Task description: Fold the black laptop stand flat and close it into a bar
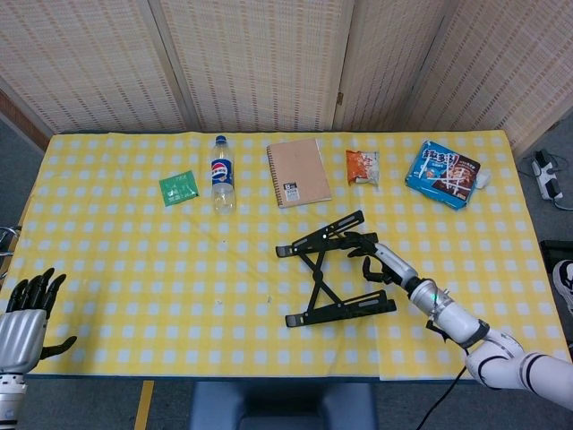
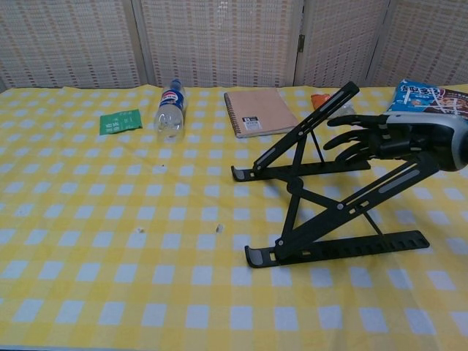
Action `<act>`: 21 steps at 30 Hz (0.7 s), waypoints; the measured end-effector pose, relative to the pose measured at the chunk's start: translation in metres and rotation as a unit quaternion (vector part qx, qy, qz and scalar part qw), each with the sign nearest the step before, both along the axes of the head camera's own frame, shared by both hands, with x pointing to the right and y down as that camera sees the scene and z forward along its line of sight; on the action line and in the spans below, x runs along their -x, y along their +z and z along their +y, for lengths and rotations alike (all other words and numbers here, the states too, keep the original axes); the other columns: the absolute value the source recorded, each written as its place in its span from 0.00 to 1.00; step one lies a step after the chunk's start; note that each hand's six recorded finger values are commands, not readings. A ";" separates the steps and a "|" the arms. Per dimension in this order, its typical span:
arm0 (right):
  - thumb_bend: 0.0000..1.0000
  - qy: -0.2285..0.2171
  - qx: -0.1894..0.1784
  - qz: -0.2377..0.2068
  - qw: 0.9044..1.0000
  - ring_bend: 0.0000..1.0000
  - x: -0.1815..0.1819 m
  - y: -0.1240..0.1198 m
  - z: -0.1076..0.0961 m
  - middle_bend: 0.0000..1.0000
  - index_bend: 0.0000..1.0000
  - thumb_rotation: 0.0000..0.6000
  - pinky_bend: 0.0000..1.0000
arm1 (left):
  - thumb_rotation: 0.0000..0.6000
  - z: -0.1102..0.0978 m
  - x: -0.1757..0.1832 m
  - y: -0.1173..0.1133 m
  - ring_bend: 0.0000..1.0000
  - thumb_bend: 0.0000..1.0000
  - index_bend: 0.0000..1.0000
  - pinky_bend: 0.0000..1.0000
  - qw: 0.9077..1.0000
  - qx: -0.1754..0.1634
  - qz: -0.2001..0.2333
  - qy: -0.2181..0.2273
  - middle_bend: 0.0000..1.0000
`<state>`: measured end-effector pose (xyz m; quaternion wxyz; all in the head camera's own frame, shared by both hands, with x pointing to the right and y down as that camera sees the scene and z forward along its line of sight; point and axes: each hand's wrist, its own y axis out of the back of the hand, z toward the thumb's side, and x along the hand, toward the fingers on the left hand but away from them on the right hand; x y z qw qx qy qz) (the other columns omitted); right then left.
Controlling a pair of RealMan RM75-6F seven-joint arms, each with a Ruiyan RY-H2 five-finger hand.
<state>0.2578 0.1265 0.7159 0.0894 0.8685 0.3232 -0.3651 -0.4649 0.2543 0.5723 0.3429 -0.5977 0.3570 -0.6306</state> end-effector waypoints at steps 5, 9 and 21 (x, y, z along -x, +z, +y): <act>0.97 -0.016 0.004 -0.013 1.000 0.21 0.023 0.008 0.001 0.20 0.01 0.93 0.13 | 1.00 0.000 0.001 0.000 0.02 0.09 0.10 0.00 1.000 0.001 0.001 -0.001 0.04; 0.98 -0.025 0.006 -0.019 0.999 0.20 0.035 0.013 0.001 0.20 0.01 0.93 0.13 | 1.00 0.001 0.002 0.000 0.02 0.09 0.10 0.00 1.000 0.001 0.001 -0.002 0.04; 0.97 -0.053 0.010 -0.056 0.997 0.19 0.077 0.013 -0.001 0.19 0.01 0.93 0.11 | 1.00 0.001 0.001 -0.001 0.02 0.09 0.10 0.00 1.000 0.001 -0.001 0.000 0.04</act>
